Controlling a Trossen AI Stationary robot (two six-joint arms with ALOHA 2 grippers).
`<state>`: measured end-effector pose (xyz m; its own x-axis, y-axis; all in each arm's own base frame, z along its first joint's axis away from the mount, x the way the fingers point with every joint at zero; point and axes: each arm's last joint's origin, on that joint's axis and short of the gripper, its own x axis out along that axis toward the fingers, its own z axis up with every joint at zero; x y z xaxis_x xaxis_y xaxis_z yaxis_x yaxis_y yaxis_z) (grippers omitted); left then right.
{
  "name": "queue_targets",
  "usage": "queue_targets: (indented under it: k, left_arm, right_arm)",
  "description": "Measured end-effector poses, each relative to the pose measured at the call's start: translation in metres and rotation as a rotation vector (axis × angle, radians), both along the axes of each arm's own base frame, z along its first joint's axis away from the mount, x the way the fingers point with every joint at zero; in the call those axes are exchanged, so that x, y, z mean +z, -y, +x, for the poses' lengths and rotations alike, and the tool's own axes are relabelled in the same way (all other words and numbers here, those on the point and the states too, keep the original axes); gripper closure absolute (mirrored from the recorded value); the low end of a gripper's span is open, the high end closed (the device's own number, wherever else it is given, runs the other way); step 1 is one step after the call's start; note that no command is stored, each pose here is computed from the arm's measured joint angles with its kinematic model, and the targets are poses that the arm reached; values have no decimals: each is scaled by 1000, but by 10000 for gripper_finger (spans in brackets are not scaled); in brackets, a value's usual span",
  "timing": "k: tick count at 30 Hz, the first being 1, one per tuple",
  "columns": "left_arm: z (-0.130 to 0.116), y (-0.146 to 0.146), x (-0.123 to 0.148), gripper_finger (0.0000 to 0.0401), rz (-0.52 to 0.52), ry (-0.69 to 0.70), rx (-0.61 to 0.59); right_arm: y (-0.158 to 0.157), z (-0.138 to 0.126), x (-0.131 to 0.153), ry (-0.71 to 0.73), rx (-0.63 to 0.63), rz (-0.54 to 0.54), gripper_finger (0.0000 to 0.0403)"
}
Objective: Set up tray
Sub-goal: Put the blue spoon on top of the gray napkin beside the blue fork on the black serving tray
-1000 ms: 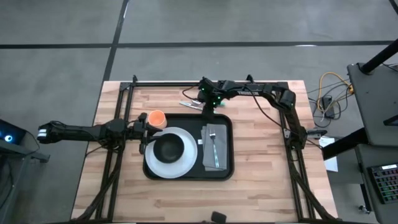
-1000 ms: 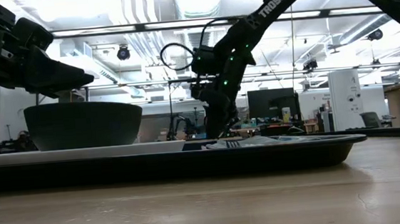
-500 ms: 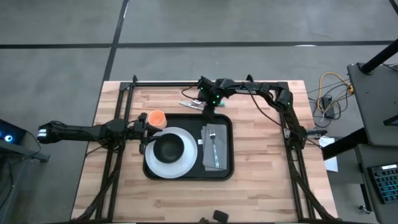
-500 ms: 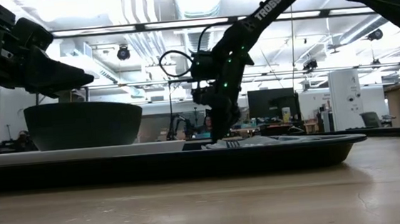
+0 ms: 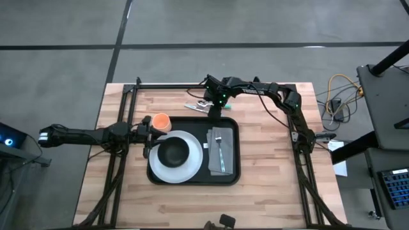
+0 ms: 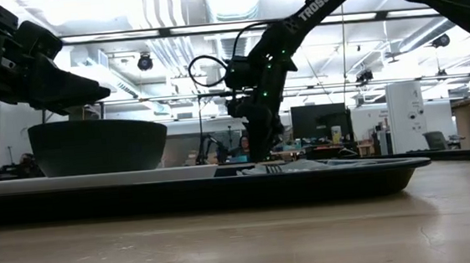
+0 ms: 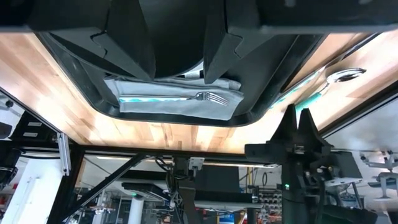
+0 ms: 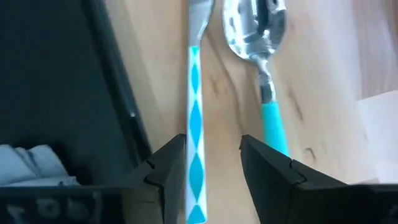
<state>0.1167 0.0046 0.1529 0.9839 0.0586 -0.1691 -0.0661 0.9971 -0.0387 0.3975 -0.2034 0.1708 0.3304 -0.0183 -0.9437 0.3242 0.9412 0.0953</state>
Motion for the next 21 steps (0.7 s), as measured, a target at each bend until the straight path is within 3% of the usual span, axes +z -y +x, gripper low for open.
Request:
queue_targets:
  k: [21]
  left_arm:
    - [0, 0, 0, 283, 0, 0, 0]
  right_arm:
    - [1, 4, -4, -66, 6, 61, 241]
